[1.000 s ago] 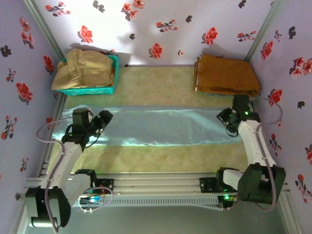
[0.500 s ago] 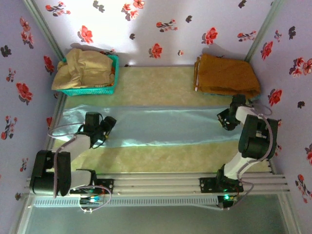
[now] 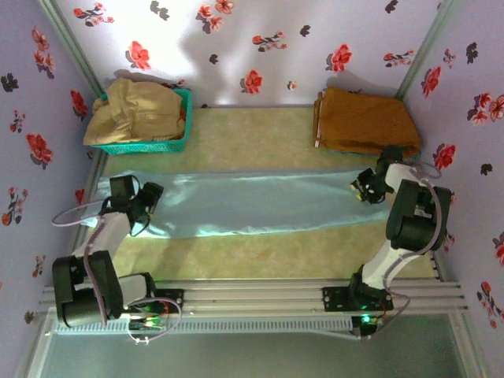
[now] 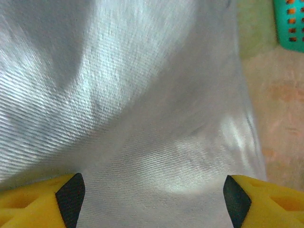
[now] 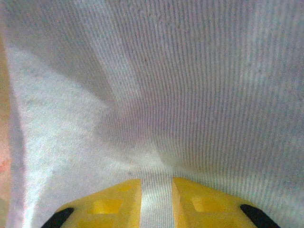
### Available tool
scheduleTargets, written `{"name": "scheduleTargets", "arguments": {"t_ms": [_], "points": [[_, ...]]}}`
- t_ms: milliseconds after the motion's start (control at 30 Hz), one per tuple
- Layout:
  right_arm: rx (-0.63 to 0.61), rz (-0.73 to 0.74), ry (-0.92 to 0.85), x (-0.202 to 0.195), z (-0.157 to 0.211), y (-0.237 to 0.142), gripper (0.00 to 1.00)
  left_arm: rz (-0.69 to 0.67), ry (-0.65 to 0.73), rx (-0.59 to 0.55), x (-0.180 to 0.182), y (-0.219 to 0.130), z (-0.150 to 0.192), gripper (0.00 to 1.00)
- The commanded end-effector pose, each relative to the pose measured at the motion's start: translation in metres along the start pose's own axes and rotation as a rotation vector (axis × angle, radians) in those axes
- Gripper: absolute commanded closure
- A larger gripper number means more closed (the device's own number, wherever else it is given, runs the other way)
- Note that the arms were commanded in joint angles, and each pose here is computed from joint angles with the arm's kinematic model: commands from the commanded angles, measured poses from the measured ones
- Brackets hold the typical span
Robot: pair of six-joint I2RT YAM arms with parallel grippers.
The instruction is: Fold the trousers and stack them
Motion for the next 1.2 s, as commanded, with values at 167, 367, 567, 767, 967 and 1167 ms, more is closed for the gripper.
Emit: {"name": "scheduleTargets", "arguments": {"t_ms": [167,367,567,767,967,1167], "points": [[-0.129,-0.038,-0.367,0.043,0.063,-0.055,0.31,0.025,0.350,0.126,-0.083,-0.009,0.057,0.21],[0.005,0.047,-0.469,0.054,0.068,-0.029,0.34,-0.001,0.428,0.236,-0.086,0.041,0.110,0.22],[0.006,0.046,-0.492,0.054,0.069,-0.029,0.27,-0.069,0.375,0.237,-0.046,0.066,0.095,0.22],[-0.010,0.177,-0.448,0.037,0.054,-0.036,0.22,-0.111,0.357,0.209,-0.032,0.081,0.070,0.22],[-0.066,0.237,-0.234,-0.014,0.015,-0.048,0.17,-0.059,0.351,0.213,-0.039,0.079,0.056,0.20],[-0.064,0.330,-0.165,-0.033,0.004,-0.029,0.09,0.046,0.338,0.221,-0.057,0.059,0.054,0.14]]}}
Point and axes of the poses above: each hand's point on the last joint's axis, 136 mm out from that joint toward the fingers, its own y axis out along the fingers, its own x axis along the line the jaws close on, z = x × y, the point moved 9 cm from there along -y, back along the fingers, and after that the axes turned 4 degrees about y, right-handed, at the moved point
